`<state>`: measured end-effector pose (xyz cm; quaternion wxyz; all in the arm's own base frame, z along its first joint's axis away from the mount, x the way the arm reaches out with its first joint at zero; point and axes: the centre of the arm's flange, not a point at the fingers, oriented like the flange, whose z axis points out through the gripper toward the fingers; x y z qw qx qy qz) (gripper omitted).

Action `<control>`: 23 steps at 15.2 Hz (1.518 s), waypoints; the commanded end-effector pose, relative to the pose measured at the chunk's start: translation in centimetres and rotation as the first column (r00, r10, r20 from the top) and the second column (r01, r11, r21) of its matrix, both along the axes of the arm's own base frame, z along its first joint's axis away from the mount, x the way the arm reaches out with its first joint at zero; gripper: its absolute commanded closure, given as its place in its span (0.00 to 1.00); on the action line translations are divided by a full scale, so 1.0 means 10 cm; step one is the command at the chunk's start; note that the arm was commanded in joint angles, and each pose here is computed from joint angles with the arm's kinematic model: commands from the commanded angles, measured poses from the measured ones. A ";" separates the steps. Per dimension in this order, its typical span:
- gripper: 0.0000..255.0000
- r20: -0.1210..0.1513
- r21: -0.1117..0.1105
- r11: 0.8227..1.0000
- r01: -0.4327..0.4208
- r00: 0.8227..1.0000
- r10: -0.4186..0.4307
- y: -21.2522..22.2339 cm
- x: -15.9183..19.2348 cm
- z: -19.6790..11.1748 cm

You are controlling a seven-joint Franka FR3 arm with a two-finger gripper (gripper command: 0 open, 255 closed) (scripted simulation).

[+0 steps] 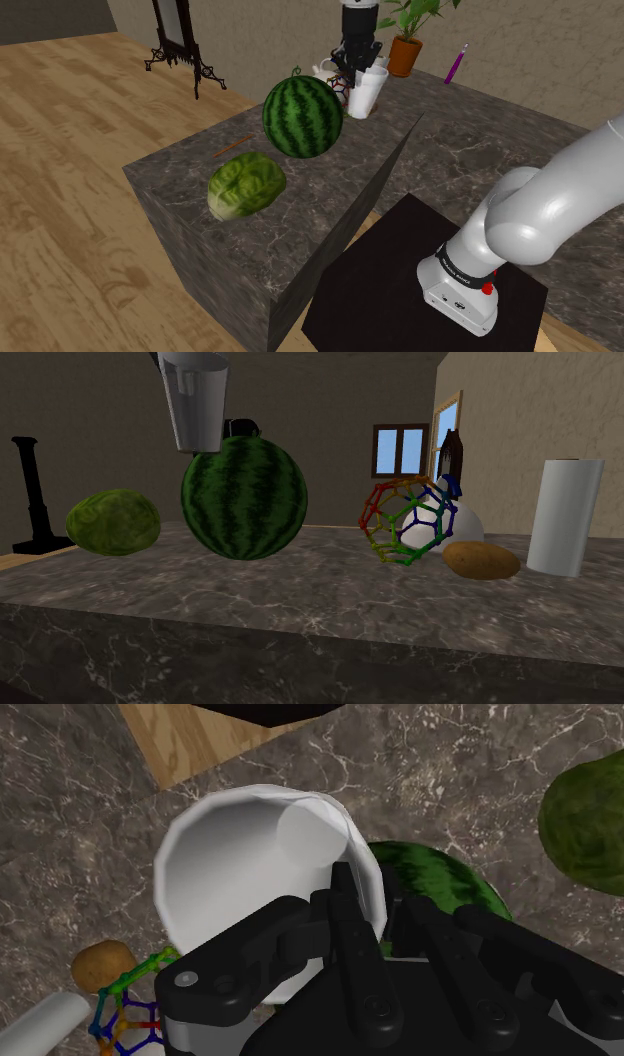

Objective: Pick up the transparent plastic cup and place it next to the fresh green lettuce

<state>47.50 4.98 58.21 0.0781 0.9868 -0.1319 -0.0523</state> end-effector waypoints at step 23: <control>1.00 0.000 0.000 1.000 0.002 1.000 -0.002 0.99 -0.32 -0.82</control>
